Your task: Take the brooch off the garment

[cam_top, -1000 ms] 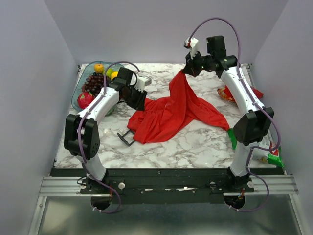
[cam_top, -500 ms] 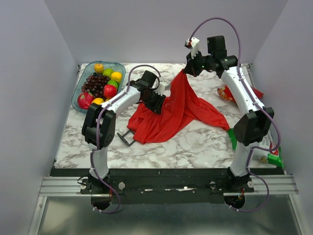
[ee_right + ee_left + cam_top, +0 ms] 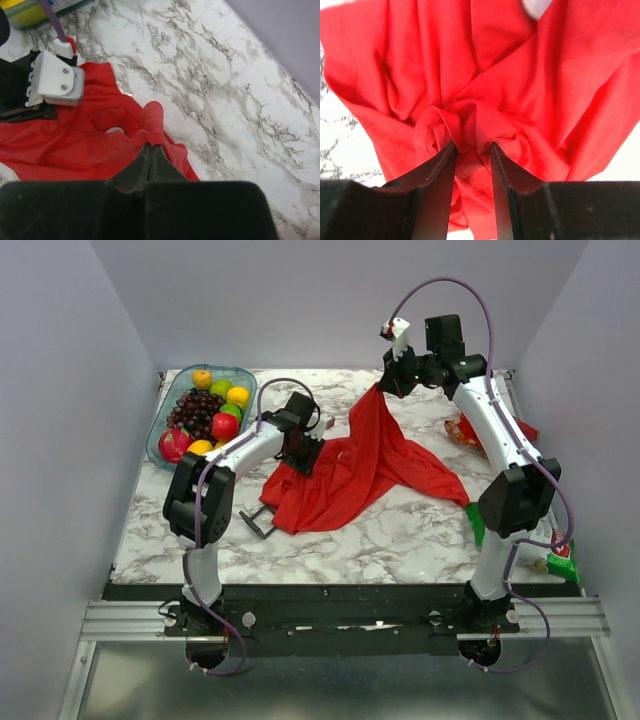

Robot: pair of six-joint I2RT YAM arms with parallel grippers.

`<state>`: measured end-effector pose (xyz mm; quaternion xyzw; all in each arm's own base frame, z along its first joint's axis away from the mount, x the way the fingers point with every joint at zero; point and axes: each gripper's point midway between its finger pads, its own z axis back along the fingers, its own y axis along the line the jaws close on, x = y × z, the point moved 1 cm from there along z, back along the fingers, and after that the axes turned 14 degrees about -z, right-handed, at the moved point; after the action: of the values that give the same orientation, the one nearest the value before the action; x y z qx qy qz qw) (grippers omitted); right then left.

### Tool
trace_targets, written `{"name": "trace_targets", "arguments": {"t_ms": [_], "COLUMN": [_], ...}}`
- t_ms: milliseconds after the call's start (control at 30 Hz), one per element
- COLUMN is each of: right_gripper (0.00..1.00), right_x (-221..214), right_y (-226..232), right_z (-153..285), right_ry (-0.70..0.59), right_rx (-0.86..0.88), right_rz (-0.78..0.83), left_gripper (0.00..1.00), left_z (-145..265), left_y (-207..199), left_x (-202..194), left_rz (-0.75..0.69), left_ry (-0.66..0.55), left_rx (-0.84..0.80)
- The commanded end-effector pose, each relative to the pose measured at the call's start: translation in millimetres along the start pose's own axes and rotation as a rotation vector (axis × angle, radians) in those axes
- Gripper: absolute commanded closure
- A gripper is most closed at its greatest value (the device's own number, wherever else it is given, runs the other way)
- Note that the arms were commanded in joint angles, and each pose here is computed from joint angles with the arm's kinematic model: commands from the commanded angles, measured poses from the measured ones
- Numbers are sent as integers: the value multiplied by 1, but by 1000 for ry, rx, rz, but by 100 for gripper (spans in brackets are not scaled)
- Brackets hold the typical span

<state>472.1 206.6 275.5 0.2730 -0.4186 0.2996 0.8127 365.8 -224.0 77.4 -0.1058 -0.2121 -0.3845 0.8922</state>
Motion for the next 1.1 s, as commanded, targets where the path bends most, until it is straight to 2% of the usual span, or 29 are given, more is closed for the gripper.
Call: {"name": "trace_targets", "arguments": {"t_ms": [0, 133, 167, 267, 300, 367, 400, 467, 500, 567, 633, 800, 967, 1067], "right_gripper": [100, 100, 100, 100, 100, 100, 100, 100, 100, 100, 100, 100, 100, 100], "right_x": [3, 2, 2, -2, -4, -4, -3, -3, -4, -6, -8, -13, -16, -15], "right_y": [-4, -5, -6, -7, -7, -6, -5, -3, -4, -5, -5, -6, -6, -6], "right_z": [8, 11, 11, 10, 10, 10, 10, 10, 10, 8, 7, 6, 6, 8], "right_ry": [-14, -12, -11, -3, 0, 0, -3, -4, -1, 6, 10, 23, 29, 27], "right_rx": [-31, -43, -46, -43, -41, -36, -32, -29, -30, -31, -30, -31, -35, -37], "right_rz": [-1, 6, 5, -4, -7, -11, -11, -13, -15, -21, -23, -27, -22, -19], "left_gripper": [59, 59, 59, 57, 57, 57, 57, 54, 51, 46, 41, 36, 34, 32], "left_z": [25, 52, 72, 89, 87, 97, 103, 119, 122, 133, 141, 150, 148, 146], "left_y": [4, -5, -6, -12, -10, 6, 4, 9, 6, 5, 12, 16, 10, 10], "left_x": [9, 8, 9, -24, -47, -73, -94, -113, -132, -146, -146, -141, -132, -129], "left_rz": [7, -47, -67, -182, -205, -169, -134, -19, 11, 22, 25, 62, 156, 241], "left_ry": [-57, -88, -125, -105, -36, 53, 124, 149, 195, 186, 176, 224, 241, 245], "left_rx": [49, -11, -3, -20, -2, 85, 76, 123, 130, 161, 212, 194, 76, 64]}}
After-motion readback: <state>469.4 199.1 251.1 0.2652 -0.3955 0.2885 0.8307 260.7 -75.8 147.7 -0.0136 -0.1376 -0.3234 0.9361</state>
